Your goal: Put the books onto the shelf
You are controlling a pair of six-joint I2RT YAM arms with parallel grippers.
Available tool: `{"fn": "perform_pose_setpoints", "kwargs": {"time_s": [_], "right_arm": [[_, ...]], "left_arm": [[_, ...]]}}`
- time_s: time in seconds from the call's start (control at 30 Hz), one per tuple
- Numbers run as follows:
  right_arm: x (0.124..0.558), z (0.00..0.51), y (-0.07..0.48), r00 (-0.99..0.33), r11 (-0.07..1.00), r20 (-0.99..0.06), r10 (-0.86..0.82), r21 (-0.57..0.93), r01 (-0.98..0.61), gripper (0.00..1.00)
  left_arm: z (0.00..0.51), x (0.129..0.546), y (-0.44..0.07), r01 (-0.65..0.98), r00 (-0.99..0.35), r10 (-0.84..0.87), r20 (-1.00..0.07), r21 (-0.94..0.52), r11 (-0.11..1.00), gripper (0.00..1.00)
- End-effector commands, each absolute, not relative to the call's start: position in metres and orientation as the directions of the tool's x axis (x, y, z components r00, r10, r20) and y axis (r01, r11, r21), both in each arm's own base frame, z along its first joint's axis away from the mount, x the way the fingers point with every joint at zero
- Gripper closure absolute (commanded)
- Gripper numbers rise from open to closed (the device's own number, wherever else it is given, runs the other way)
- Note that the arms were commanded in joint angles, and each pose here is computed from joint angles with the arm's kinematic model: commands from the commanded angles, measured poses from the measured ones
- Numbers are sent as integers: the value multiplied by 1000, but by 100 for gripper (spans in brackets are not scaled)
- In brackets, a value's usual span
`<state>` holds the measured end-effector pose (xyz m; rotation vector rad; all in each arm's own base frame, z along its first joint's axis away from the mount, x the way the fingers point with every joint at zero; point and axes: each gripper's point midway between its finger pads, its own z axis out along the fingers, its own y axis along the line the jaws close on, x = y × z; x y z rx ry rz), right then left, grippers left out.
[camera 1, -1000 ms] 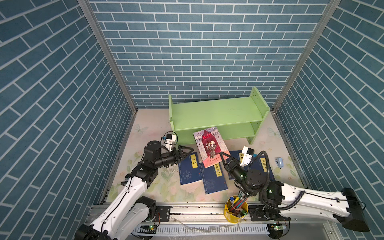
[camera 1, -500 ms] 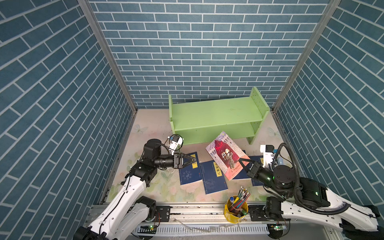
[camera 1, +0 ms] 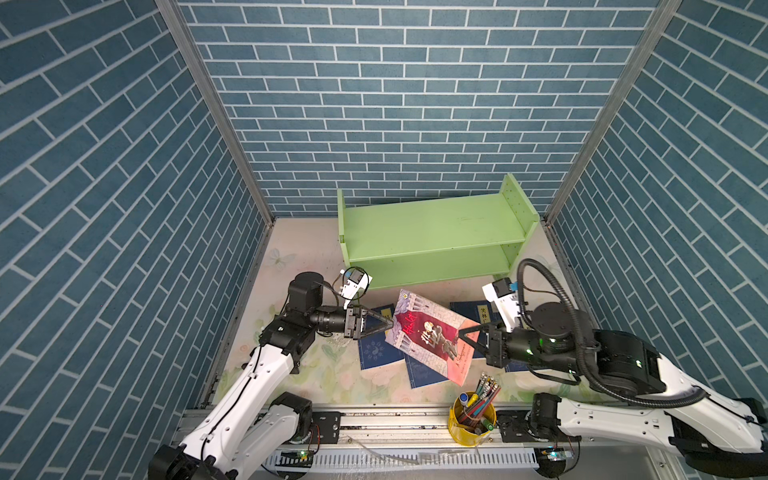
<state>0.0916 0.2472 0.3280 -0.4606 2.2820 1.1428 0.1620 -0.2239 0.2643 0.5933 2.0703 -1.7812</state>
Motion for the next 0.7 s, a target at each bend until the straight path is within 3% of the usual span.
{"fn": "perform_pose_setpoints", "kwargs": {"time_s": [0.0, 0.37, 0.67], "right_arm": [[77, 342, 257, -783, 481, -607, -134, 652, -587, 100], [89, 368, 276, -828, 335, -549, -112, 764, -552, 100], [98, 366, 278, -860, 327, -480, -176, 795, -511, 100]], "left_arm": [[273, 153, -220, 567, -823, 105, -558, -818, 96, 18], [264, 133, -217, 542, -834, 149, -531, -839, 47, 19], [265, 140, -213, 545, -836, 121, -535, -836, 66, 19]]}}
